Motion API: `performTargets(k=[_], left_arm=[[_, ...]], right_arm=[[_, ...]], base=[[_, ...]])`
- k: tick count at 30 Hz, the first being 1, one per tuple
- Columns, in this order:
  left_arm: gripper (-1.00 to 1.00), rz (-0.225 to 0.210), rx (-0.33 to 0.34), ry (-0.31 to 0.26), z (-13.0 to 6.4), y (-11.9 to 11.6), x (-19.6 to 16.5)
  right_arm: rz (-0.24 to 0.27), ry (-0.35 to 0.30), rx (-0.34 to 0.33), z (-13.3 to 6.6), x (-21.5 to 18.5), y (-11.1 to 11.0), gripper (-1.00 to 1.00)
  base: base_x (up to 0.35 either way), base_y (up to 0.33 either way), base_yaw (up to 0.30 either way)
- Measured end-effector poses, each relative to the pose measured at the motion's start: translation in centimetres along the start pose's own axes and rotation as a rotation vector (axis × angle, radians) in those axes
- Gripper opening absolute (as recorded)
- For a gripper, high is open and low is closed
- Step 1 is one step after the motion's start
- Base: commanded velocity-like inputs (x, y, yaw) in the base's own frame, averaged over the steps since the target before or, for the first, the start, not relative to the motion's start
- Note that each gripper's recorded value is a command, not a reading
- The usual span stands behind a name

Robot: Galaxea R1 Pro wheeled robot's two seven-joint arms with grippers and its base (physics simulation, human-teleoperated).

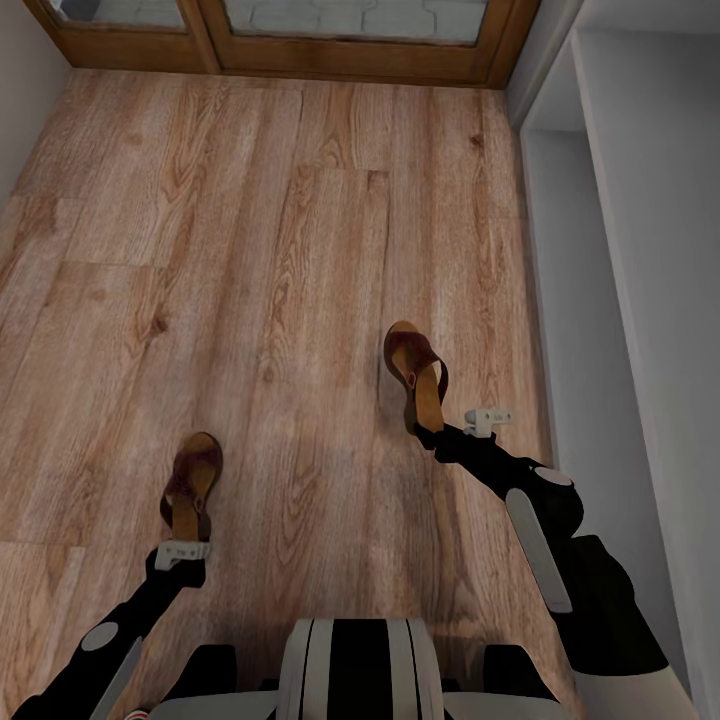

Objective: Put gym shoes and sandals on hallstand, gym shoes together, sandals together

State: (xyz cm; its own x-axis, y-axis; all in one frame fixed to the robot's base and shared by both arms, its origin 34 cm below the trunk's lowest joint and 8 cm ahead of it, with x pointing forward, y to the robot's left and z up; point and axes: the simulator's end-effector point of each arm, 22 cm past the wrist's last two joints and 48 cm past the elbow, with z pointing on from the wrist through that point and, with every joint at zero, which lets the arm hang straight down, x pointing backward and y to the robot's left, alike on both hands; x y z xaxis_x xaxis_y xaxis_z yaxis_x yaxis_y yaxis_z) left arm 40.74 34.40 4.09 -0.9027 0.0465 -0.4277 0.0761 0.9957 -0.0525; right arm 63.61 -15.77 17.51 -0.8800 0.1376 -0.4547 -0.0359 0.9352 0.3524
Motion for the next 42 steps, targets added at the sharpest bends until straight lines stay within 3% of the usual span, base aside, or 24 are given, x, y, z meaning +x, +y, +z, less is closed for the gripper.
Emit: performTargets(k=[9, 19, 23, 24, 26, 29, 35, 42], left_arm=[[-1.0, 0.032, 0.008, -0.084, -1.3, -0.7, -3.7], [-1.0, 0.035, 0.012, -0.166, -2.2, -1.2, -8.1], [-1.0, -0.008, -0.007, -0.114, -2.2, -0.4, -8.3], [-1.0, -0.069, -0.054, -0.077, -2.5, 0.7, -9.9], [-1.0, -0.1, -0.106, -0.071, -3.3, 1.0, -12.5], [-1.0, -0.114, -0.123, -0.051, -4.6, 0.2, -14.1], [-1.0, -0.12, -0.127, -0.076, -6.7, -0.2, -17.0], [-1.0, -0.175, -0.163, -0.075, -8.7, -1.6, -18.9]], right_arm=[[-0.008, -0.024, -0.005, -0.9, -1.5, 0.6, -1.0], [-0.023, -0.062, -0.011, -2.3, -3.6, 1.5, -1.0], [-0.028, -0.077, -0.014, -2.9, -4.4, 1.9, -1.0], [-0.03, -0.08, -0.013, -3.1, -4.6, 2.0, -1.0], [-0.031, -0.088, -0.014, -3.4, -5.0, 2.1, -1.0], [-0.034, -0.098, -0.016, -3.8, -5.6, 2.3, -1.0], [-0.042, -0.118, -0.018, -4.7, -6.7, 2.8, -1.0], [-0.055, -0.146, -0.017, -5.9, -8.2, 3.2, -1.0]], base=[[0.0, 0.0, 0.0], [0.0, 0.0, 0.0], [0.0, 0.0, 0.0], [0.0, 0.0, 0.0], [0.0, 0.0, 0.0], [0.0, 0.0, 0.0], [0.0, 0.0, 0.0], [0.0, 0.0, 0.0]])
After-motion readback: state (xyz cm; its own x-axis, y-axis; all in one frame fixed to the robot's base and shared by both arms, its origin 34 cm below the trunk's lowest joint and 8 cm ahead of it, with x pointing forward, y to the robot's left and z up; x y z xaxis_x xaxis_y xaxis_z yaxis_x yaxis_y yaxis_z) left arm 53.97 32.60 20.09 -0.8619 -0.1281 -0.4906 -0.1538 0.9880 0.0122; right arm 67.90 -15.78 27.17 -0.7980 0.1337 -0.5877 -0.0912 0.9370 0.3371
